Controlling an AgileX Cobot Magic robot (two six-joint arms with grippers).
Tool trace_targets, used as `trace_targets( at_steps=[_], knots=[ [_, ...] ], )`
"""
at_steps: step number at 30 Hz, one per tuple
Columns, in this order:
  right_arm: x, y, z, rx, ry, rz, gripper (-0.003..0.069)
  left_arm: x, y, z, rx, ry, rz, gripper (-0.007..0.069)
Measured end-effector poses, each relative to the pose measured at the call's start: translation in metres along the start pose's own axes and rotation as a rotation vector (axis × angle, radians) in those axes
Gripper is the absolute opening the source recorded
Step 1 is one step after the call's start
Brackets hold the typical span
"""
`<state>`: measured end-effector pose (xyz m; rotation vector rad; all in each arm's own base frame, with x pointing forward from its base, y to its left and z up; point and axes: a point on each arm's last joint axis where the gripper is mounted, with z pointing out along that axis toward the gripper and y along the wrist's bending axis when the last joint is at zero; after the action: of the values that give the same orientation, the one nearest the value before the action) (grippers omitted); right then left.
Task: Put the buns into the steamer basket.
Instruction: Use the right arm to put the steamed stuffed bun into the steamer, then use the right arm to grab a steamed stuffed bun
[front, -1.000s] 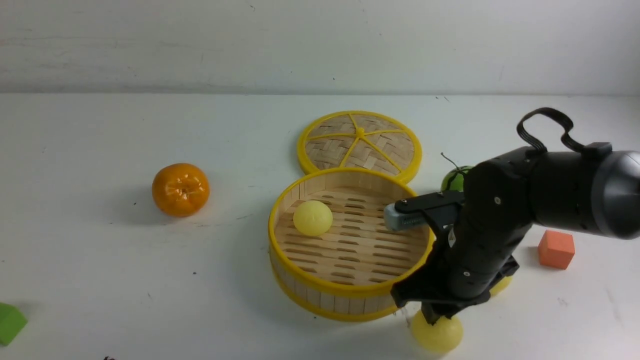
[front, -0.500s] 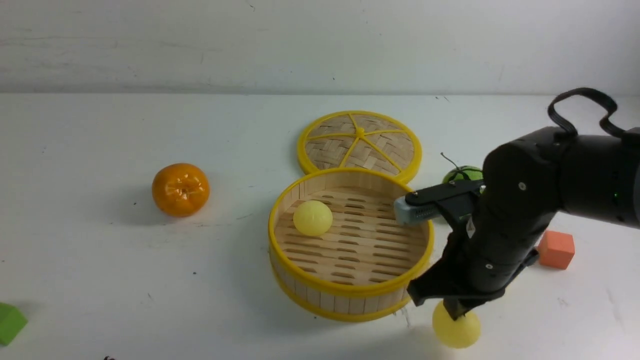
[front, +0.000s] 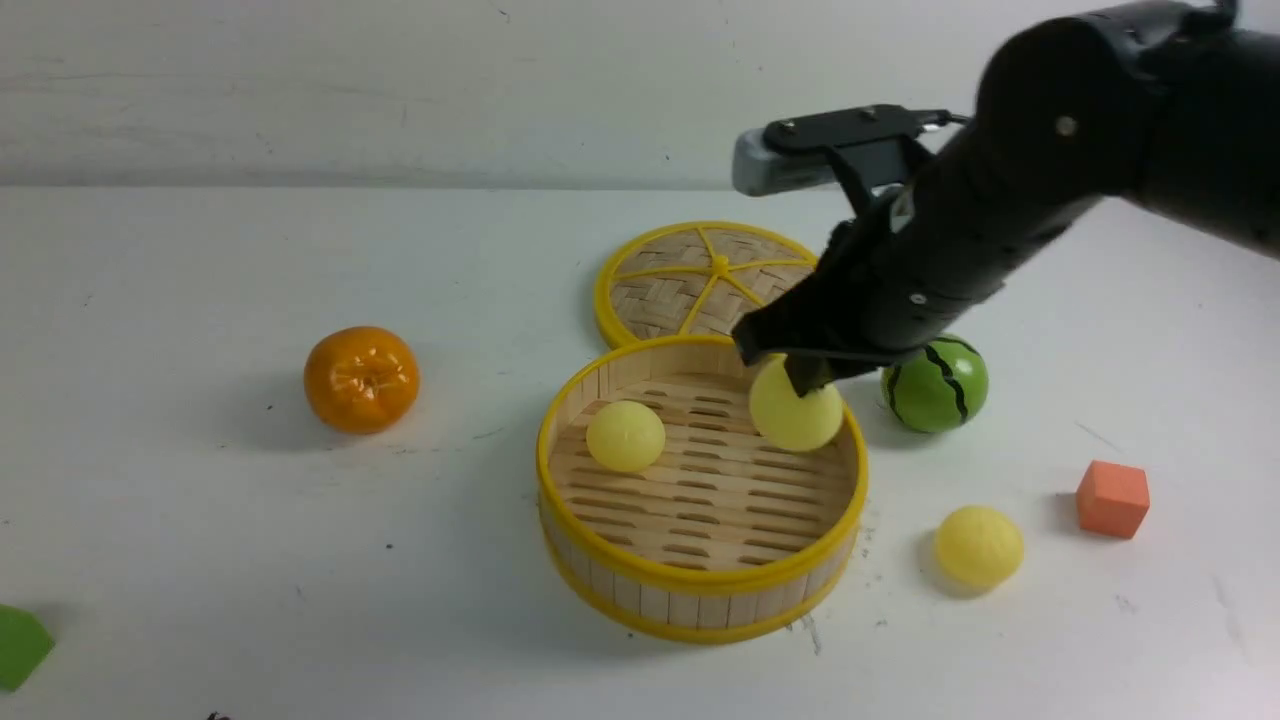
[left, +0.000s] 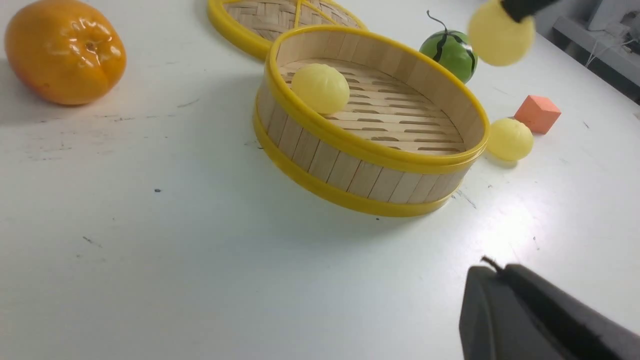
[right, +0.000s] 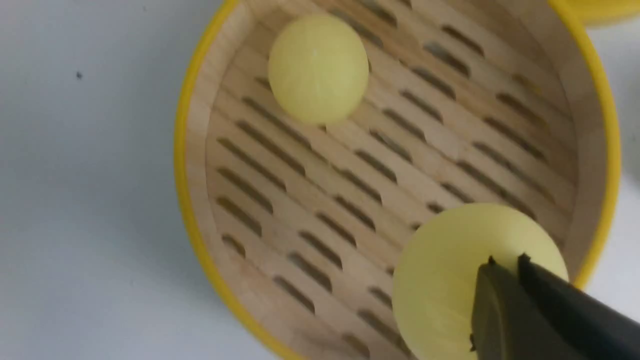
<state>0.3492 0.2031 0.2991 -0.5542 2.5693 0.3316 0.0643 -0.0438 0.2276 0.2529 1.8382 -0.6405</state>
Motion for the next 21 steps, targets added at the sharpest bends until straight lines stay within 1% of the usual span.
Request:
trace_targets(
  at_steps=[3,5,6,7,10,14,15,19,20,21],
  knots=[
    [-0.011,-0.002,0.033,0.003,0.028,0.0,0.0005,0.0,0.0,0.0,0.0,0.0,0.0,0.0007],
    [-0.017,-0.006,0.071,0.01,0.069,0.023,0.001,0.0,0.0,0.0,0.0,0.0,0.0,0.0007],
    [-0.018,-0.006,0.07,0.011,0.065,0.023,0.001,0.0,0.0,0.0,0.0,0.0,0.0,0.0007],
    [-0.018,-0.01,0.085,0.022,0.085,0.051,0.0018,0.0,0.0,0.0,0.0,0.0,0.0,0.0008],
    [-0.018,-0.014,0.093,0.042,0.093,0.081,0.0048,0.0,0.0,0.0,0.0,0.0,0.0,0.0011],
    [-0.02,-0.022,0.093,0.059,0.083,0.152,0.0183,0.0,0.0,0.0,0.0,0.0,0.0,0.0018],
    [-0.02,-0.022,0.093,0.06,0.085,0.165,0.0249,0.0,0.0,0.0,0.0,0.0,0.0,0.0018],
    [-0.019,-0.023,0.085,0.067,0.12,0.169,0.0416,0.0,0.0,0.0,0.0,0.0,0.0,0.0022],
    [-0.019,-0.023,0.085,0.068,0.124,0.168,0.0422,0.0,0.0,0.0,0.0,0.0,0.0,0.0022],
    [-0.019,-0.021,0.067,0.068,0.136,0.148,0.0461,0.0,0.0,0.0,0.0,0.0,0.0,0.0024]
  ],
)
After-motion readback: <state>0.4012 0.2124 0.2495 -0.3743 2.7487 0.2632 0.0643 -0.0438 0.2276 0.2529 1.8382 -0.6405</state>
